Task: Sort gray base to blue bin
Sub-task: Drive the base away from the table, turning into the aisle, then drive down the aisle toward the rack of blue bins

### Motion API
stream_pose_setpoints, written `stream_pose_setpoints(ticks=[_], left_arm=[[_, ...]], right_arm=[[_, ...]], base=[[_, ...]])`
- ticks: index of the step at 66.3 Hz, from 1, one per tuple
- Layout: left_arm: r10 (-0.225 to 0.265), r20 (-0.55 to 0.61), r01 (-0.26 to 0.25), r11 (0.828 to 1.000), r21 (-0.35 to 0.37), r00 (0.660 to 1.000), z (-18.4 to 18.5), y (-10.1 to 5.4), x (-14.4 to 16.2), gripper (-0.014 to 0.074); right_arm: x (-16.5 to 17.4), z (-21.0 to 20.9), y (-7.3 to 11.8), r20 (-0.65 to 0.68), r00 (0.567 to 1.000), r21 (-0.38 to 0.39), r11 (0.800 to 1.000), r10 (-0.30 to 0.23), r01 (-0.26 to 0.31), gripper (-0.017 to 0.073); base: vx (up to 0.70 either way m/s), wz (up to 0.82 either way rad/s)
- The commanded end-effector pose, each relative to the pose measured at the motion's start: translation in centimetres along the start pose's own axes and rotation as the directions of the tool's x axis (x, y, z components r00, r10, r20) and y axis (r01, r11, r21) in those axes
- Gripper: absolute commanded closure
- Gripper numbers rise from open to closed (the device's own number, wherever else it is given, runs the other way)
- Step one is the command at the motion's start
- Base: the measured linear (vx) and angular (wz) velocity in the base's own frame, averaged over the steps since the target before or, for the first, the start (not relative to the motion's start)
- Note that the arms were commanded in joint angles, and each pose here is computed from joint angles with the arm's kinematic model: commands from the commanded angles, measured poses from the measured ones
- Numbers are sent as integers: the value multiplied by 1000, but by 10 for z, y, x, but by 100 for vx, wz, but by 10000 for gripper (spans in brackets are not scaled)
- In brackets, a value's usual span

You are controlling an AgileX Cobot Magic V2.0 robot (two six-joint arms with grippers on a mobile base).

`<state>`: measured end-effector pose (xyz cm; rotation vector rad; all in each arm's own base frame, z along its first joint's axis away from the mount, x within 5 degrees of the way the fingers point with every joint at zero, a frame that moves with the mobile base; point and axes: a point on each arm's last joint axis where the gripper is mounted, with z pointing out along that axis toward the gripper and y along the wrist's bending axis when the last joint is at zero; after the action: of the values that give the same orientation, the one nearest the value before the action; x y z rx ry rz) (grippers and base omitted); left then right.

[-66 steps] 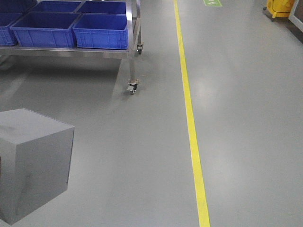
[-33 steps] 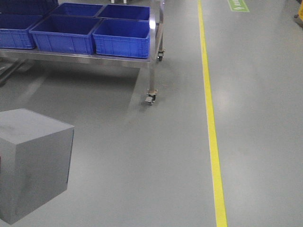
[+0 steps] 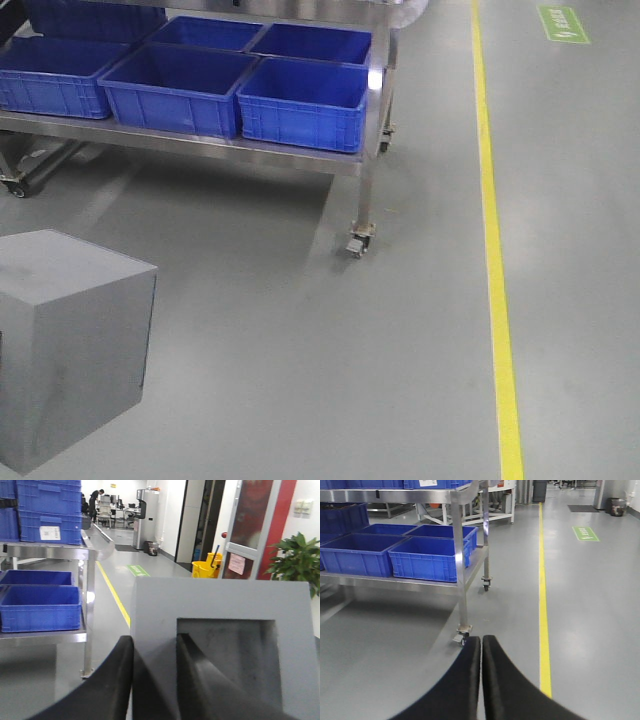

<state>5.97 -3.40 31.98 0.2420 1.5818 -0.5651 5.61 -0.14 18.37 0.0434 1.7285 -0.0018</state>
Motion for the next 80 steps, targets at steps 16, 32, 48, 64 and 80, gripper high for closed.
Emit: stream_pose_setpoints(ticks=[16,32,48,64,80], left_arm=[[-15,130,11,999,30,991,-2,-4,-19,600],[-15,130,11,999,30,991,-2,-4,-19,600],[-15,130,11,999,30,991,-2,-4,-19,600],[-15,129,11,999,30,992,-2,-4,-19,600],[-15,129,11,999,30,992,-2,-4,-19,600]], right_arm=[[-5,1,0,53,998,4,1000,-16,16,564],[-5,1,0,53,998,4,1000,-16,16,564],[-5,1,0,53,998,4,1000,-16,16,564],[-5,1,0,53,998,4,1000,-16,16,564],[-5,1,0,53,998,4,1000,-16,16,564]], base=[[43,21],[41,38],[38,65],[36,74],[40,61]])
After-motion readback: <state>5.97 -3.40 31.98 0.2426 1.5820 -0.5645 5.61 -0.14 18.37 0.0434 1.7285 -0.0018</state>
